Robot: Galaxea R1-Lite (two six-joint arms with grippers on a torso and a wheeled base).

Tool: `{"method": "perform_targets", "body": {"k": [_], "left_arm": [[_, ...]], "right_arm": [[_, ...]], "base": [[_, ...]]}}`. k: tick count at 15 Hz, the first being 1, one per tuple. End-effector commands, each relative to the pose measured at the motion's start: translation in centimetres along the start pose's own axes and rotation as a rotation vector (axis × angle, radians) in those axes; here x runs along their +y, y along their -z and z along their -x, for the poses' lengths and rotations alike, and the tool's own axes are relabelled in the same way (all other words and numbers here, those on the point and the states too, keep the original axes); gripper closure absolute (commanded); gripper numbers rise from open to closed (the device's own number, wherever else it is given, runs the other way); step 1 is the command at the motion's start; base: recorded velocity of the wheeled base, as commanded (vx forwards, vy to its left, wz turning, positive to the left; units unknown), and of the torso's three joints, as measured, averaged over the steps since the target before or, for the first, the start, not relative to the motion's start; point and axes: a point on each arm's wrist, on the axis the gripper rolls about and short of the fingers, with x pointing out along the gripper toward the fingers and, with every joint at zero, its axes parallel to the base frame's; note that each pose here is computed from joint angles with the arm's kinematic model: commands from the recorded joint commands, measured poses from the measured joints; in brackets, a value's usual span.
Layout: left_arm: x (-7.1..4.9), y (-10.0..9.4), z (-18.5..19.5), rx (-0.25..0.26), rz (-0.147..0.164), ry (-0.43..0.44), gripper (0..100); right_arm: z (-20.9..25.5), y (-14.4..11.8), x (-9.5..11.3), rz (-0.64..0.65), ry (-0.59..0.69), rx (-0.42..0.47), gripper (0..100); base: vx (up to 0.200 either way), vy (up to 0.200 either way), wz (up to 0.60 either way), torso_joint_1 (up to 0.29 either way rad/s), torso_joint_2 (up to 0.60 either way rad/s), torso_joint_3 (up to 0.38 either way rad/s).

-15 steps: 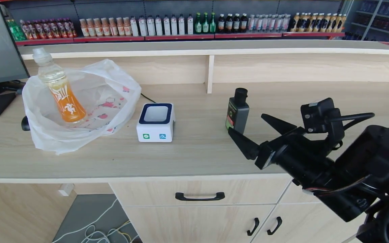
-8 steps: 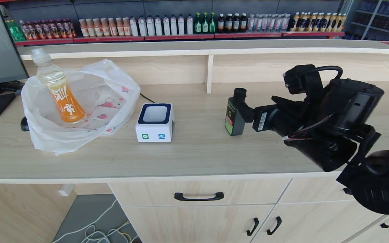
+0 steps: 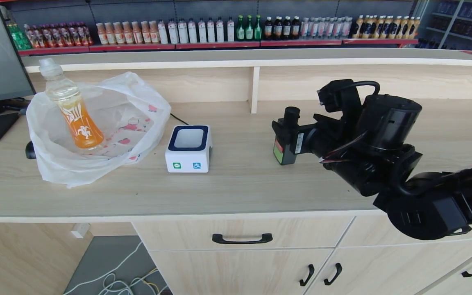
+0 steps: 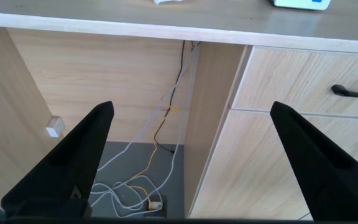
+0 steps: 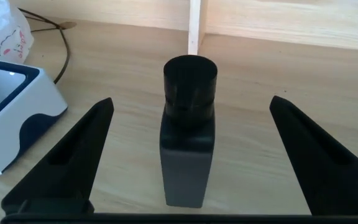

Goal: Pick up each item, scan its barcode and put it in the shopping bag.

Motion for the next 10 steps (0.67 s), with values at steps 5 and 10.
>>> {"method": "perform_targets", "body": {"k": [5, 10], "left_arm": [[0.0, 0.0, 0.0, 0.000, 0.001, -0.001, 0], [0.0, 0.0, 0.0, 0.000, 0.001, 0.001, 0]], "right_arm": [[-2.5, 1.8, 1.6, 0.006, -0.017, 0.015, 0], [-4.1, 4.6, 2.2, 0.013, 0.007, 0.024, 0]], "base": [[0.000, 0.000, 0.00, 0.000, 0.00, 0.000], [0.000, 0.000, 0.00, 0.000, 0.00, 0.000]]}}
